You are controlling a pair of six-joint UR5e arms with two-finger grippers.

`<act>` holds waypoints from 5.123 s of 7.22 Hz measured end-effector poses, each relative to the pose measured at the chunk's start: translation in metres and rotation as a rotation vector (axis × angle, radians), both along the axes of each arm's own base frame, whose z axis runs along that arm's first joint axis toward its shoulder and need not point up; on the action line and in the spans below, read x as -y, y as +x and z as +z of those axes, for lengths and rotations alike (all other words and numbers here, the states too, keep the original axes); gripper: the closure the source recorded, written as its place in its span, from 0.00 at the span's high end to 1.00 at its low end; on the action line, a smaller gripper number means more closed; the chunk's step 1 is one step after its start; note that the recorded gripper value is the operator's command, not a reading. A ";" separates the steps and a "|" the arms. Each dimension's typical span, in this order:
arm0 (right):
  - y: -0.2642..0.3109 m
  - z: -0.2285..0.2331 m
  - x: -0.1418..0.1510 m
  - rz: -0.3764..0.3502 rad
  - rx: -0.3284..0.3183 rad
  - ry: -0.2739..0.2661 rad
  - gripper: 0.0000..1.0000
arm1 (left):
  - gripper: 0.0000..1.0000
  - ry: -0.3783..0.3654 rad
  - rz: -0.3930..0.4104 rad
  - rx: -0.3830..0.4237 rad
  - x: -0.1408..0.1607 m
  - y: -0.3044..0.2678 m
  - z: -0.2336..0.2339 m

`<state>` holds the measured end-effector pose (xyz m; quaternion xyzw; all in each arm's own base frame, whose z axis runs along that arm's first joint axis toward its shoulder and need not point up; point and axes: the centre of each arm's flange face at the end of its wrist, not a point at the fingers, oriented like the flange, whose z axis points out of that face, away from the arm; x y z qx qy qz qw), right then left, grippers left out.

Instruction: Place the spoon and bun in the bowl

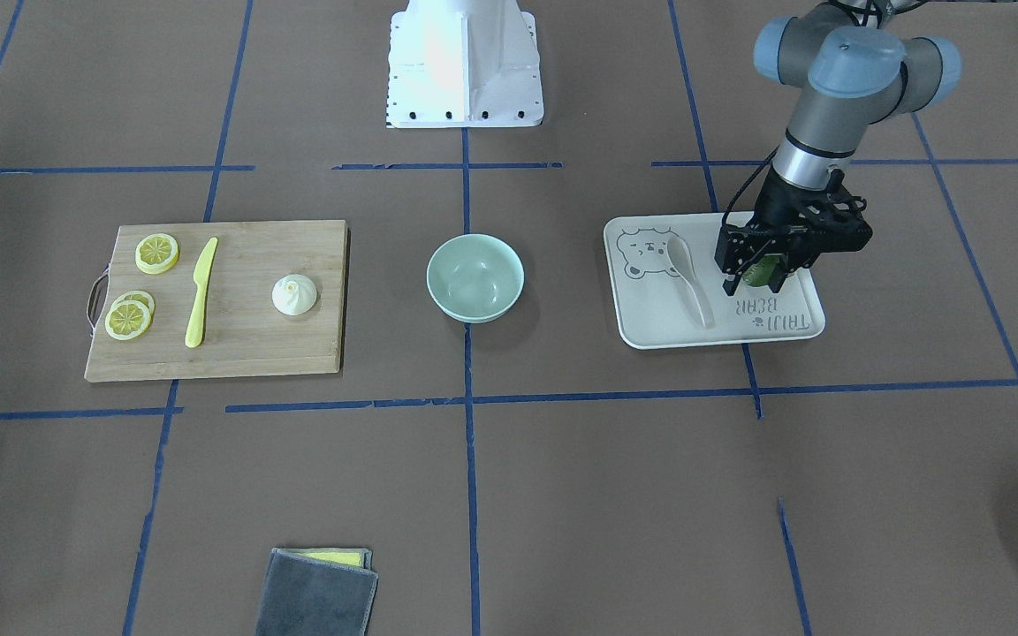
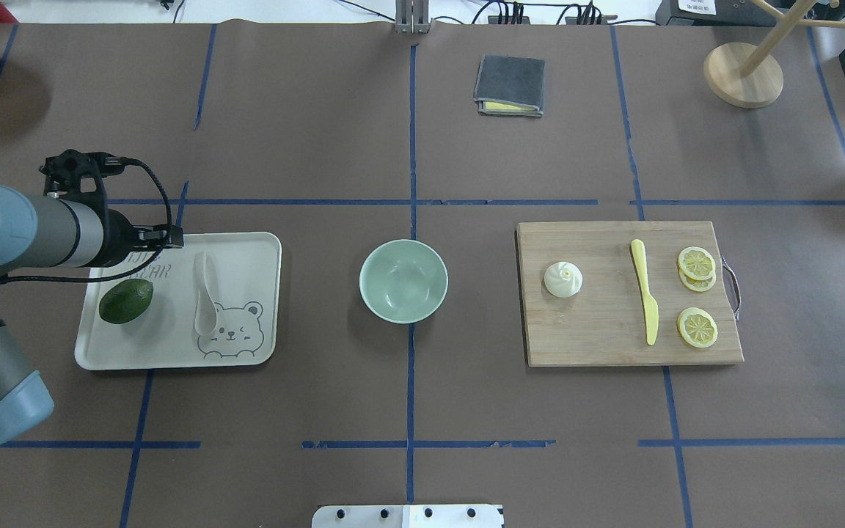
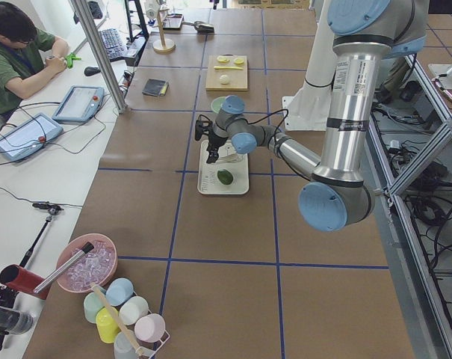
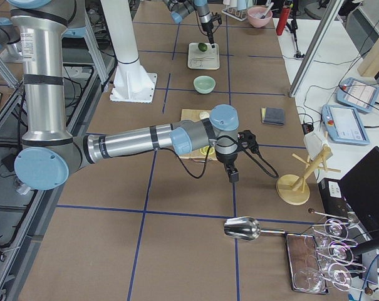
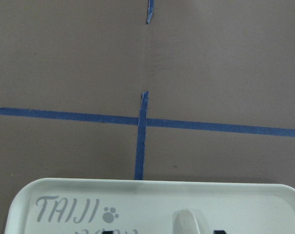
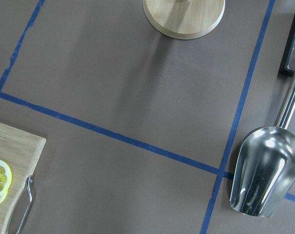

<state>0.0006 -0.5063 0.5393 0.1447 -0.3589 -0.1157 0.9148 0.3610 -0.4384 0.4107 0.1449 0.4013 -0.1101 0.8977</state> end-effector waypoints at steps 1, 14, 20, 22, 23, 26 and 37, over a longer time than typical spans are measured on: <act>0.000 0.000 0.000 0.000 0.000 -0.001 1.00 | 0.68 -0.010 -0.001 0.025 0.001 0.019 0.002; 0.000 0.003 0.000 0.001 0.000 -0.006 1.00 | 0.47 -0.012 0.056 0.062 -0.021 0.075 0.007; 0.000 0.002 -0.001 0.001 0.000 -0.006 1.00 | 0.00 -0.011 0.052 0.061 -0.022 0.073 0.006; 0.000 0.002 -0.001 0.001 0.000 -0.006 1.00 | 0.00 -0.002 0.050 0.043 -0.023 0.068 -0.019; 0.000 0.002 -0.001 0.001 0.000 -0.006 1.00 | 0.00 -0.026 0.037 0.044 -0.023 0.071 -0.046; 0.000 0.002 -0.001 0.001 0.000 -0.005 1.00 | 0.00 -0.233 -0.134 0.005 -0.002 0.115 -0.151; -0.001 -0.014 0.004 0.033 0.017 0.000 1.00 | 1.00 -0.171 -0.082 -0.008 -0.024 0.189 -0.255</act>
